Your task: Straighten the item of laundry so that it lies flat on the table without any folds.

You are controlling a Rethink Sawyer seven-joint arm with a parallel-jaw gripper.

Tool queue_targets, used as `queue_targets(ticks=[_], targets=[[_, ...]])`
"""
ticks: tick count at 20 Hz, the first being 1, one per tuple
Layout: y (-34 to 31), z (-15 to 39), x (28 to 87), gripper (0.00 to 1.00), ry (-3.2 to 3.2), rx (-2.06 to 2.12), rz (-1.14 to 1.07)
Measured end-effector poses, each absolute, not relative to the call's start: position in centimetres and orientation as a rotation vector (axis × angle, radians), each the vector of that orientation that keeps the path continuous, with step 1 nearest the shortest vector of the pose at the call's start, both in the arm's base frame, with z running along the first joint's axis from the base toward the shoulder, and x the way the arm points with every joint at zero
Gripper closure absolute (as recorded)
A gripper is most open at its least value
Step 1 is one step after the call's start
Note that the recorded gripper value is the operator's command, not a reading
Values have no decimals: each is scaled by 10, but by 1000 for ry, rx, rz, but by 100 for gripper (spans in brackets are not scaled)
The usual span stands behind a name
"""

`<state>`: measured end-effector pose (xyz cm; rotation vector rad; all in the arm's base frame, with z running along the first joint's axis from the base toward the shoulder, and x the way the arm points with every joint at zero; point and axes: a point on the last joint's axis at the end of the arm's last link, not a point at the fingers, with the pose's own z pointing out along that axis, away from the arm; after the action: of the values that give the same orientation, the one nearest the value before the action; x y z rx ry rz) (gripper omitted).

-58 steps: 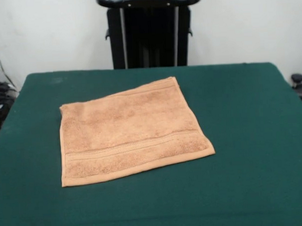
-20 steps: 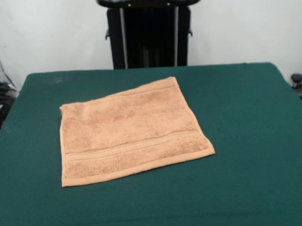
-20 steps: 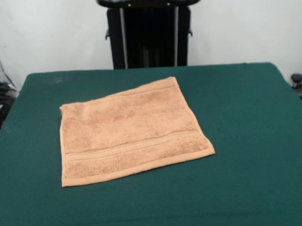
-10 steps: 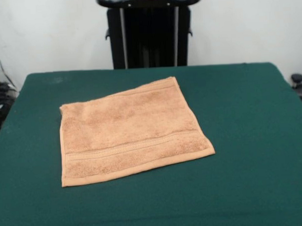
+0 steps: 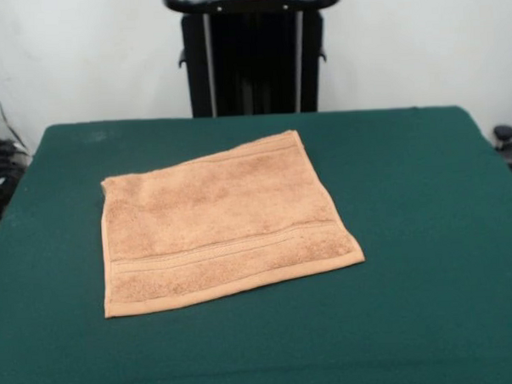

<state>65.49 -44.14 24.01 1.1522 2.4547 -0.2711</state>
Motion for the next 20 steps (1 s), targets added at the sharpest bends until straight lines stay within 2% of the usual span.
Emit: queue_targets(ticks=[20], targets=[[-451, 247, 662, 100, 2429, 1149, -280]])
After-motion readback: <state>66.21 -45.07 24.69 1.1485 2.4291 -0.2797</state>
